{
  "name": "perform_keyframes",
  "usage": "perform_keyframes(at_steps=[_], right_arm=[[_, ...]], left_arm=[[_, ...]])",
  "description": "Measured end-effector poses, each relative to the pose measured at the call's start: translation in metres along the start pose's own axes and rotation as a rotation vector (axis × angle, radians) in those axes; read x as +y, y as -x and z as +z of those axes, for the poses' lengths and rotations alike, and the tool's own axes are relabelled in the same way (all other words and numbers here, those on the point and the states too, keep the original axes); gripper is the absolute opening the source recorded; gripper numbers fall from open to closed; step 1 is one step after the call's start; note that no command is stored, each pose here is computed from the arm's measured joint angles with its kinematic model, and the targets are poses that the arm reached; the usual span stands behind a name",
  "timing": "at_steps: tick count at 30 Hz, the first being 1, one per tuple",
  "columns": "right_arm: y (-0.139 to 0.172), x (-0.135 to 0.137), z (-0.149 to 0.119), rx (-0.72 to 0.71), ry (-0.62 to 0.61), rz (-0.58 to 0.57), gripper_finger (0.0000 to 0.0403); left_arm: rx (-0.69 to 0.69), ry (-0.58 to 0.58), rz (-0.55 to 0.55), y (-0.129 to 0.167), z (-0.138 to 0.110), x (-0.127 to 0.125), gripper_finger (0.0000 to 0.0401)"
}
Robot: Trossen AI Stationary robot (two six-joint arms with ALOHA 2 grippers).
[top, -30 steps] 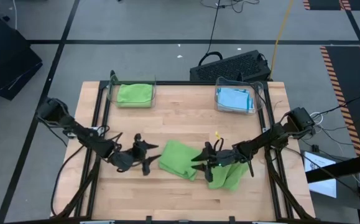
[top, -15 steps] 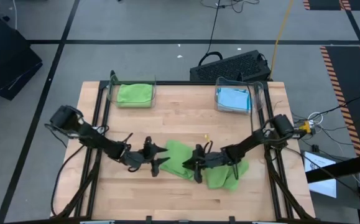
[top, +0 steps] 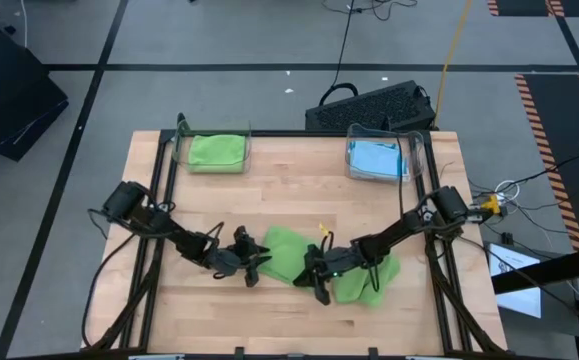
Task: Fold microfiber towels
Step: Fold the left green microfiber cloth
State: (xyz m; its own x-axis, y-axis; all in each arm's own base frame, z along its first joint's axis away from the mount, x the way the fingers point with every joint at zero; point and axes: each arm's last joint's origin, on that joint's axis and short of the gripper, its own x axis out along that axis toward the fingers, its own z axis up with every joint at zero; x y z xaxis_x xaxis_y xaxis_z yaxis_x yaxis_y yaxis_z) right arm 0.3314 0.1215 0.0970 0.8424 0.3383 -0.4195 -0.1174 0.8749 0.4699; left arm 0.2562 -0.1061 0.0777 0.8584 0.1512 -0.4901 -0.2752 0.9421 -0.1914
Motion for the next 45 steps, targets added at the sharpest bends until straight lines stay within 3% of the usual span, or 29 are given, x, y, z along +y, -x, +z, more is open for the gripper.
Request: perform_keyframes(at_steps=[5,10,14,21,25,29,36,41,45], right_arm=[[0.000,0.007,-0.008,0.037,0.032,0.007,0.0022],[0.001,0.009,-0.018,0.094,0.106,-0.057,0.0022],[0.001,0.014,-0.019,0.109,0.156,-0.014,0.0022],[0.021,0.032,0.008,0.059,0.246,0.062,0.0022],[0.045,0.039,0.017,0.096,0.327,-0.049,0.0029],[0.063,0.042,0.009,0.204,0.408,-0.209,0.0055],[0.060,0.046,-0.013,0.300,0.588,-0.288,0.0124],[0.060,0.051,-0.015,0.281,0.764,-0.361,0.0182],[0.058,0.046,-0.015,0.315,0.848,-0.344,0.0225]], left_arm=[[0.003,-0.002,0.001,0.000,0.000,0.000,0.0095],[0.004,-0.001,0.002,0.000,0.000,0.000,0.0093],[0.004,-0.001,0.000,0.000,0.000,0.000,0.0093],[-0.006,-0.004,-0.025,0.002,0.004,-0.002,0.0093],[-0.026,-0.011,-0.055,0.006,0.013,-0.005,0.0093],[-0.053,-0.028,-0.064,0.014,0.025,-0.006,0.0093],[-0.144,-0.025,-0.053,0.012,0.055,-0.007,0.0093],[-0.061,-0.107,-0.057,-0.007,0.076,-0.023,0.0093],[0.018,-0.165,-0.016,-0.022,0.080,-0.033,0.0093]])
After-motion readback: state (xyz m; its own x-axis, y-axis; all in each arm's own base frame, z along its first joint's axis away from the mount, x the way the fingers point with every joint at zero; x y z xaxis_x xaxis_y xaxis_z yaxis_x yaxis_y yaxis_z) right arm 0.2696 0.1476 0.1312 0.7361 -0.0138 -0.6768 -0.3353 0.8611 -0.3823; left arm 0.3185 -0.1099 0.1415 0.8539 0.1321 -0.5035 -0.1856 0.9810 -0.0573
